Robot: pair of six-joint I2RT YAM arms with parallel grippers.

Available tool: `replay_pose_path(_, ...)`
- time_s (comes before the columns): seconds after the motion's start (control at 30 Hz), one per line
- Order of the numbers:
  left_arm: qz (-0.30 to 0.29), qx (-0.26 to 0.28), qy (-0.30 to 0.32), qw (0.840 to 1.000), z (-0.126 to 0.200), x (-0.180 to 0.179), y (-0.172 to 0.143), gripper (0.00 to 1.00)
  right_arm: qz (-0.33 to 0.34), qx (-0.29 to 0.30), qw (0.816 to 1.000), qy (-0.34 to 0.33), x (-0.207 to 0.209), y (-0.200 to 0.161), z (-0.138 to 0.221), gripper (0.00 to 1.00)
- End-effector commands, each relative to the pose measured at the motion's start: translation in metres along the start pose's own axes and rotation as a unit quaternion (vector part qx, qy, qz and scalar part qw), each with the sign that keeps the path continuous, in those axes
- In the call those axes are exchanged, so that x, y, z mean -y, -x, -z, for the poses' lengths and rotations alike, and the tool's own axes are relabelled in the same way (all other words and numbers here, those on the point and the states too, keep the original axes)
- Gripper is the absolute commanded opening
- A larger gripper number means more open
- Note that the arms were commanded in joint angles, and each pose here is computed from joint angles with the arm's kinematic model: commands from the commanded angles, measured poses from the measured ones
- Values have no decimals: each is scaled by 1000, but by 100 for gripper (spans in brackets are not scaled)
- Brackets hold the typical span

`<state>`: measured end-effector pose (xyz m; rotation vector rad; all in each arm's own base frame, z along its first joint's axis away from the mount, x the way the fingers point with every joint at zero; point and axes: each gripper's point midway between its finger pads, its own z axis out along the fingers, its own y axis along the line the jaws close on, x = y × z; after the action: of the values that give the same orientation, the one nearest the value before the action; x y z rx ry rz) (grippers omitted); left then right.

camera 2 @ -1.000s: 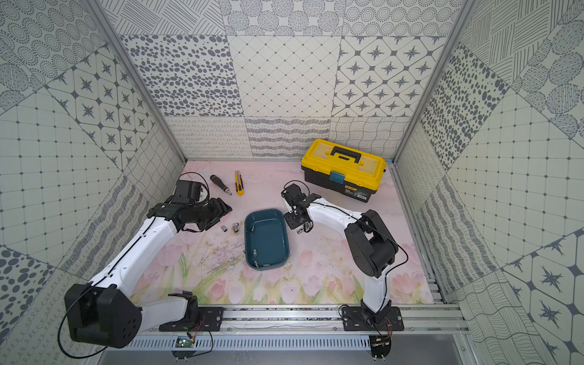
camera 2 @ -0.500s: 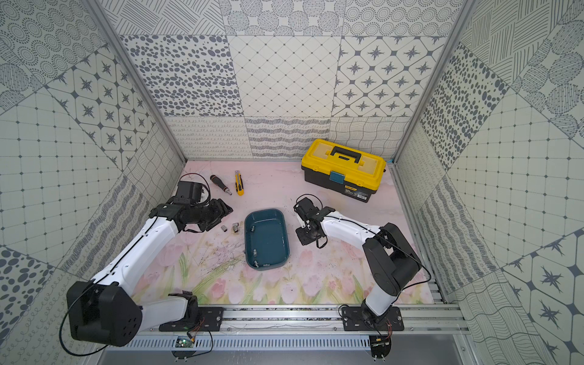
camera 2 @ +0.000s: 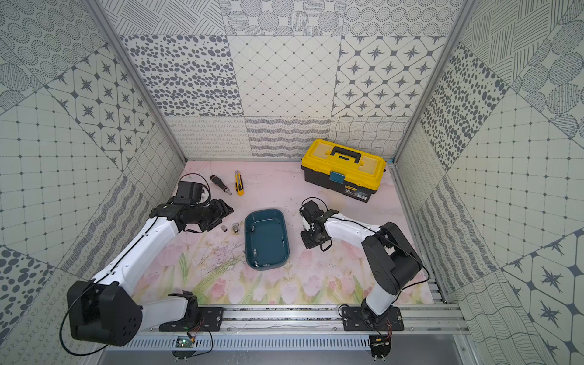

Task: Take out the socket from the storage box
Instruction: Adjust the socket head at the center of the board.

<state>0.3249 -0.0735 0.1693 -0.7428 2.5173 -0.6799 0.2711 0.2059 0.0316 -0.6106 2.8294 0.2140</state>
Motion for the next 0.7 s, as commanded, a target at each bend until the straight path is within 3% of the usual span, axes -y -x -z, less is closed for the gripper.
replay_pose_path(0.0,1,4,-13,1000,-2,5,4,66,-12,5,1000,-1,1,6,-5,21)
replay_pose_path(0.67,-1,4,-16,1000,-1,7,4,66,-28,2,999,-42,23,20,-14,20)
